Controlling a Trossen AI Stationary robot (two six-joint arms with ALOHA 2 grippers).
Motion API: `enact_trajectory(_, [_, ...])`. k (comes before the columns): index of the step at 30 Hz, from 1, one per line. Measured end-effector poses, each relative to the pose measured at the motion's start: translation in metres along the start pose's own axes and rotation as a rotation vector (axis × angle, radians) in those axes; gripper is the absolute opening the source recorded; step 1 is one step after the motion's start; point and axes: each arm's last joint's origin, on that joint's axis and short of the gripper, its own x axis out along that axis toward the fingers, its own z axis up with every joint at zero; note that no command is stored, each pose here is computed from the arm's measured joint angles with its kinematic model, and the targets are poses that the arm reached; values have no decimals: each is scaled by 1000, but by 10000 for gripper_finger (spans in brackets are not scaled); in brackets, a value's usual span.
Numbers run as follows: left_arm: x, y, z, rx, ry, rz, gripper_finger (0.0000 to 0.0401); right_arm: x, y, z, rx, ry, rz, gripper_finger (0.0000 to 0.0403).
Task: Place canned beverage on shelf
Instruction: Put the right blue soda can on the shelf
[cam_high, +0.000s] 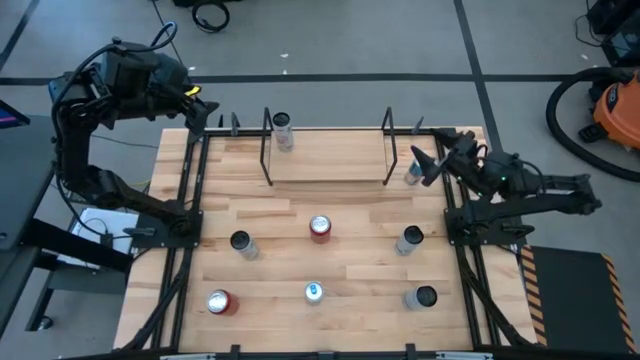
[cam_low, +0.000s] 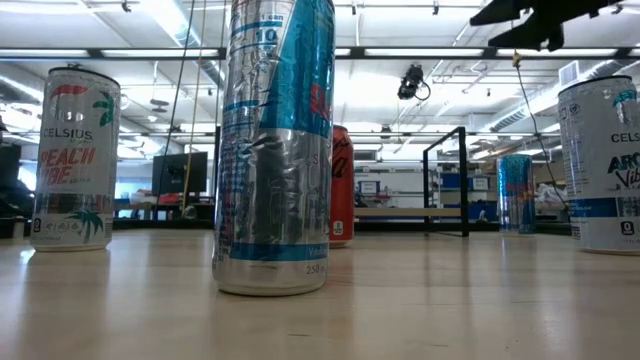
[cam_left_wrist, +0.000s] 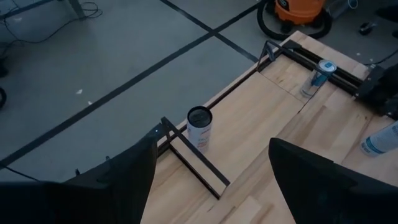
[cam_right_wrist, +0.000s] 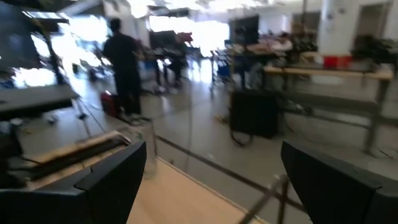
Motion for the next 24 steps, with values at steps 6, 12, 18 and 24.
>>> enact_trajectory(6, [0, 0, 0, 17, 0, 0, 311, 3, 1, 7, 50, 89, -87, 384])
enact_trajectory(12, [0, 0, 0, 27, 1, -12, 311, 5, 2, 11, 94, 147, -148, 384])
enact_trajectory(18, [0, 0, 0, 28, 2, -12, 311, 9, 2, 20, 71, 239, -158, 384])
enact_trajectory(24, [0, 0, 0, 28, 2, -12, 311, 12, -4, 31, 22, 373, -182, 384])
